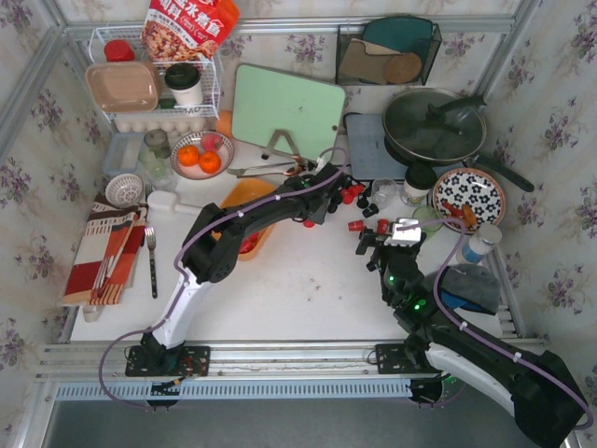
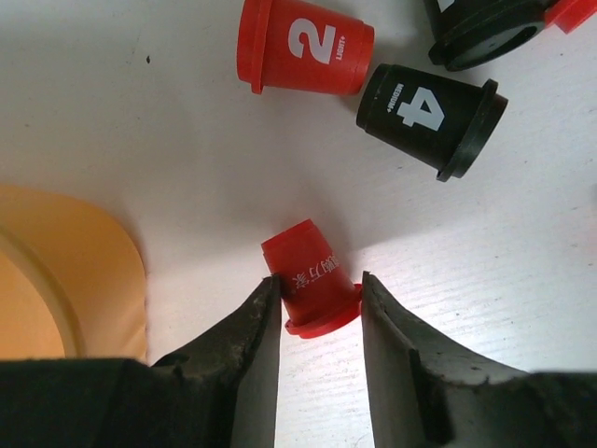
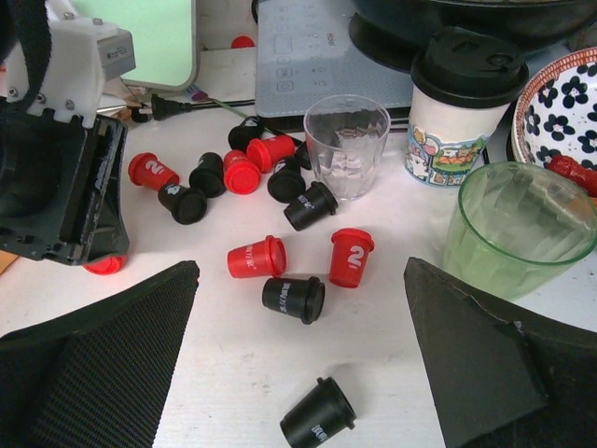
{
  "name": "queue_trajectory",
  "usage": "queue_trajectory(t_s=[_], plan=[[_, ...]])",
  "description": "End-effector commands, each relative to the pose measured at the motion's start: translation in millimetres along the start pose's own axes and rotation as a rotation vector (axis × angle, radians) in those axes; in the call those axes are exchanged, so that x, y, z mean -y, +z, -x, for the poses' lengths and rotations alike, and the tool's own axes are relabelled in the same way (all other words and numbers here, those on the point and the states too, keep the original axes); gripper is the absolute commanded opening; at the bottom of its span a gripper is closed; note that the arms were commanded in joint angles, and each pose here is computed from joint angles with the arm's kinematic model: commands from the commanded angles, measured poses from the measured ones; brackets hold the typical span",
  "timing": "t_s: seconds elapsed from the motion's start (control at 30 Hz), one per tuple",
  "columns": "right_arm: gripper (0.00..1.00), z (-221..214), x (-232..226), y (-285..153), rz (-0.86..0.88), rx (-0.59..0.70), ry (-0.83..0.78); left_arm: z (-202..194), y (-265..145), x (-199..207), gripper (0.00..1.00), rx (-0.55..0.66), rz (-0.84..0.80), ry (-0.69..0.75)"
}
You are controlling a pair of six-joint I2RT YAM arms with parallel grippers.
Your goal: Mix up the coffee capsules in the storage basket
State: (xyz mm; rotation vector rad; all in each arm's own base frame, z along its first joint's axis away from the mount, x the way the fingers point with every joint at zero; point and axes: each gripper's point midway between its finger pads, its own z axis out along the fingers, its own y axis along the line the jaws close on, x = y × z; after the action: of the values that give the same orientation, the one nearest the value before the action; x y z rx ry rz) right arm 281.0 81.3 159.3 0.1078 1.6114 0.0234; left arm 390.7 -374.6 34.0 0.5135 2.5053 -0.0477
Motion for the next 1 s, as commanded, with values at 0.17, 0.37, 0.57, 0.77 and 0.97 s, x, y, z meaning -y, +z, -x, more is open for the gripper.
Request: queue_trajectory(t_s=[0.17, 0.37, 0.57, 0.77, 0.97], plan=[[1.0, 3, -2, 2, 0.001, 0.007, 0.011, 43, -60, -4, 0.35, 0.128, -0.066, -0.017], [1.0, 2, -2, 2, 0.001, 0.003, 0.007, 68, -106, -31, 0.35, 0.229, -0.069, -0.057], [1.0, 1, -3, 2, 0.001, 0.001, 0.007, 64, -135, -74, 0.39, 0.255, -0.015, -0.104], [1.0, -1, -3, 3, 0.0, -0.005, 0.002, 51, -135, -49, 0.61, 0.173, -0.176, -0.178], [1.0, -4, -1, 4, -0.013, -0.012, -0.01, 43, -98, -7, 0.65, 0.104, -0.269, -0.223]])
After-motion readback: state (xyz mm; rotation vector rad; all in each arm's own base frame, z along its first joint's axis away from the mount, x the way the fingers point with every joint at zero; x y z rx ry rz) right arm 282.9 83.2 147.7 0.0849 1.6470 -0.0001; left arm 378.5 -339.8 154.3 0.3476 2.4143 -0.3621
